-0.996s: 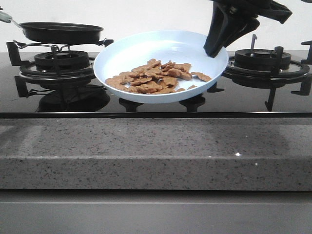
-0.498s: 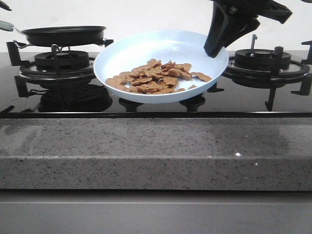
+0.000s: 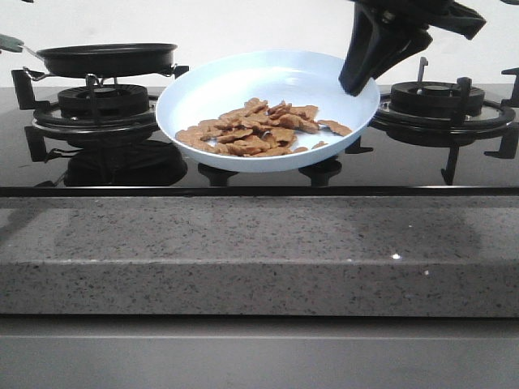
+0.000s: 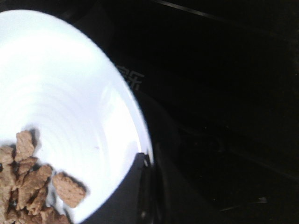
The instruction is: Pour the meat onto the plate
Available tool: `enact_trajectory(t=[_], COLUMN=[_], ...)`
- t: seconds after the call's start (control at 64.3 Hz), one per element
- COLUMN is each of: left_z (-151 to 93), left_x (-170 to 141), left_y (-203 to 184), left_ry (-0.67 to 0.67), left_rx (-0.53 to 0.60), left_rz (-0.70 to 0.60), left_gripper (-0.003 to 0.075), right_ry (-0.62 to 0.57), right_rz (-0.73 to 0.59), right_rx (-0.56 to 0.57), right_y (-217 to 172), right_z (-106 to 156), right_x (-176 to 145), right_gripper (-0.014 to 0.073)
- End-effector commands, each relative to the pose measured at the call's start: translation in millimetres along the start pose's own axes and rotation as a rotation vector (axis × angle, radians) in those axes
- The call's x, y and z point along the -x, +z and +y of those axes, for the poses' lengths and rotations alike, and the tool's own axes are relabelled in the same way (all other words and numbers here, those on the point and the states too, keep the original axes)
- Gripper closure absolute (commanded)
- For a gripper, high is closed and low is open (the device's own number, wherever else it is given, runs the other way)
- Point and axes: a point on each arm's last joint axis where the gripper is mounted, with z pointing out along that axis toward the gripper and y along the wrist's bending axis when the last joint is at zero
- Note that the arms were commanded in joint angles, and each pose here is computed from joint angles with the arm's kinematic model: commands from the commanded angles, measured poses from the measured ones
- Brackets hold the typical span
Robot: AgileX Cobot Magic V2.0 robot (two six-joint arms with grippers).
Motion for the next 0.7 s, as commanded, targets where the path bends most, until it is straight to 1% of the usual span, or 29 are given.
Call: enact_trajectory(t=[0.0,0.109,0.202,0.249,0.28,0.327,0.358,0.389,0.42,0.576,0.622,0.685], left_z=[-31,-31,-29,-30,-30,-31,-32,-33,-33,-49,-57,-68], left_x=[2,-2,-5,-7,-8,-9,-10,-11,-12,-17,-21,-29], left_y=[-15,-16,-16,-16,-16,-17,-17,-17,-17,-25,-29,-35], left_ry=[0.034,0.03,0.03,0.037,0.037,0.039,0.039,0.045,0.052,0.123,0.174,0.238], left_rx=[-0.075,-0.056,-0.038,-0.037,-0.041,-0.052,-0.055,-0.061,-0.065,-0.088,-0.089,-0.062], left_rz=[-0.014,0.021,0.057,0.076,0.083,0.101,0.105,0.115,0.12,0.123,0.114,0.098], left_gripper=[0.0277,0.0304,0.0357,0.0412,0.0465,0.0568,0.0622,0.0702,0.0741,0.0741,0.0741,0.0741], right_ry=[-0.005,-0.005,-0.005,-0.005,-0.005,-0.005,-0.005,-0.005,-0.005,-0.005,-0.005,-0.005], right_rz=[-0.124,-0.124,-0.124,-0.124,-0.124,-0.124,-0.124,-0.124,-0.124,-0.124,-0.124,-0.124], right_rx=[0.019,0.019,0.019,0.019,0.019,0.019,0.019,0.019,0.019,0.019,0.019,0.019], right_y=[-27,-27,-27,-27,-27,-27,-27,-27,-27,-27,-27,-27], right_z=[7,7,7,7,7,7,7,7,7,7,7,7], right_x=[12,12,12,12,12,12,12,12,12,12,12,12], right_gripper=[0.0655,0.0655,0.0655,0.0655,0.0655,0.0655,0.0655,0.0655,0.0655,0.0655,0.0655,0.0655])
